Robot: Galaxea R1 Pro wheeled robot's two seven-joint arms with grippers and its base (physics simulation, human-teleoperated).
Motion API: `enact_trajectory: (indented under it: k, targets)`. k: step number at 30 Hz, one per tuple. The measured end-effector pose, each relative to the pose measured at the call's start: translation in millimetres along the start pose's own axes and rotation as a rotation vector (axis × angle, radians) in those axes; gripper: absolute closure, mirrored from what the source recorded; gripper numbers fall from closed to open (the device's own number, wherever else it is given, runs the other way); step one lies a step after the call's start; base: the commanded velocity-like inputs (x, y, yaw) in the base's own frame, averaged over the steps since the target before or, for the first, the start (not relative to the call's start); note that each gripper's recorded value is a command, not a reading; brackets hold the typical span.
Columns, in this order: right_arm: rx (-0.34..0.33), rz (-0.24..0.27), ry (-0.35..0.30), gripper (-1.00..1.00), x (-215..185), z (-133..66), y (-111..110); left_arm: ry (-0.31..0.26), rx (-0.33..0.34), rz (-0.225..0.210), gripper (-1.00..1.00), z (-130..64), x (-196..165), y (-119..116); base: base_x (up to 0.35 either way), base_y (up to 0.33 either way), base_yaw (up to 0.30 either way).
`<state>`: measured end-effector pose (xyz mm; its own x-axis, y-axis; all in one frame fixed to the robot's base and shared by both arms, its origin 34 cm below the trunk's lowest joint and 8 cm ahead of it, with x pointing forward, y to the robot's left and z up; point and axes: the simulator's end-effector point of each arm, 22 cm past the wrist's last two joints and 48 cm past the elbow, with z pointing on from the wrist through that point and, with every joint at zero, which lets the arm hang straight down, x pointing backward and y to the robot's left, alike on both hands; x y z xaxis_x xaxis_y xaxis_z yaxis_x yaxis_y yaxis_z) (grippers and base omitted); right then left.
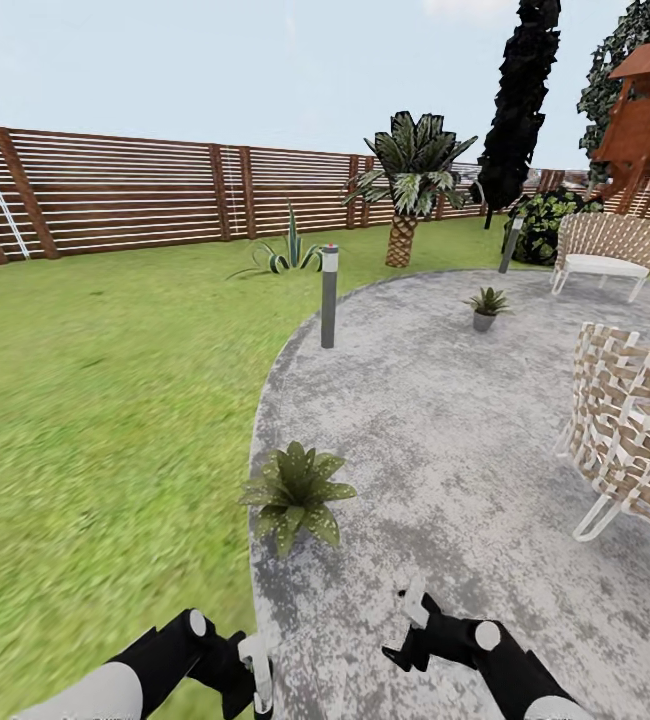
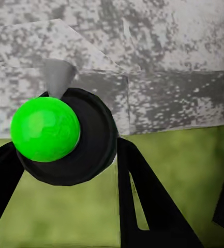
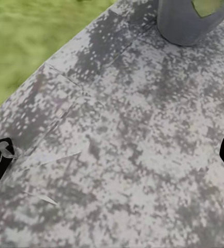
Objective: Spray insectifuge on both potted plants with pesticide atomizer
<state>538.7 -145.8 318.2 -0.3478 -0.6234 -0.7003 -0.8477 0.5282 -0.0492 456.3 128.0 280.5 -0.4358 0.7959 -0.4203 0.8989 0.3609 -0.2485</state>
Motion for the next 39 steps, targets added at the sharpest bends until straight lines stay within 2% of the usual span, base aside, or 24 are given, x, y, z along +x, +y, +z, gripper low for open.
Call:
enact_trajectory:
  k: [2, 6, 7, 10, 14, 19, 21, 24, 27, 31, 34, 39]
  targets:
    - [-0.049, -0.047, -0.014, -1.00, -20.1, 9.4, 10.9, 0.004, 0.038, 0.013, 1.00, -1.5, 1.0, -7.1, 0.000, 0.000, 0.000]
    - [-0.110, -0.115, -0.017, -1.00, -36.9, 17.6, 25.1, -0.019, 0.057, 0.047, 1.00, -3.3, -3.4, -9.6, 0.000, 0.000, 0.000]
    - [-0.118, -0.121, -0.015, 1.00, -37.5, 17.9, 27.0, -0.020, 0.058, 0.049, 1.00, -3.3, -4.0, -9.8, 0.000, 0.000, 0.000]
    - [-0.130, -0.142, -0.019, 1.00, -45.5, 18.1, 23.1, -0.017, 0.067, 0.070, 1.00, -1.9, -7.4, -12.8, 0.000, 0.000, 0.000]
    - [-0.128, -0.131, 0.004, 1.00, -45.4, 18.3, 17.8, 0.006, 0.088, 0.155, 1.00, 0.8, -18.9, -19.8, 0.000, 0.000, 0.000]
    - [-0.178, -0.135, -0.001, 1.00, -58.1, 20.1, 24.6, 0.000, 0.096, 0.185, 1.00, 1.3, -36.8, -21.4, 0.000, 0.000, 0.000]
    - [-0.195, -0.142, -0.016, 1.00, -70.4, 24.1, 30.1, 0.021, 0.083, 0.211, 1.00, -3.2, -40.8, -12.0, 0.000, 0.000, 0.000]
    - [-0.218, -0.180, -0.009, 1.00, -79.6, 29.7, 39.0, 0.081, 0.104, 0.246, 1.00, -3.1, -38.8, -15.7, 0.000, 0.000, 0.000]
    - [-0.229, -0.193, -0.015, 1.00, -87.8, 33.4, 44.7, 0.120, 0.101, 0.238, 1.00, -6.6, -36.4, -10.9, 0.000, 0.000, 0.000]
    - [-0.249, -0.198, -0.027, 1.00, -97.3, 35.7, 51.6, 0.130, 0.091, 0.231, 1.00, -8.7, -41.2, -6.6, 0.000, 0.000, 0.000]
    - [-0.252, -0.203, -0.036, 1.00, -104.6, 37.1, 51.8, 0.152, 0.072, 0.204, 1.00, -12.6, -49.0, 1.2, 0.000, 0.000, 0.000]
    - [-0.255, -0.207, -0.043, 1.00, -110.1, 37.9, 52.0, 0.152, 0.044, 0.198, 1.00, -15.8, -63.3, 10.1, 0.000, 0.000, 0.000]
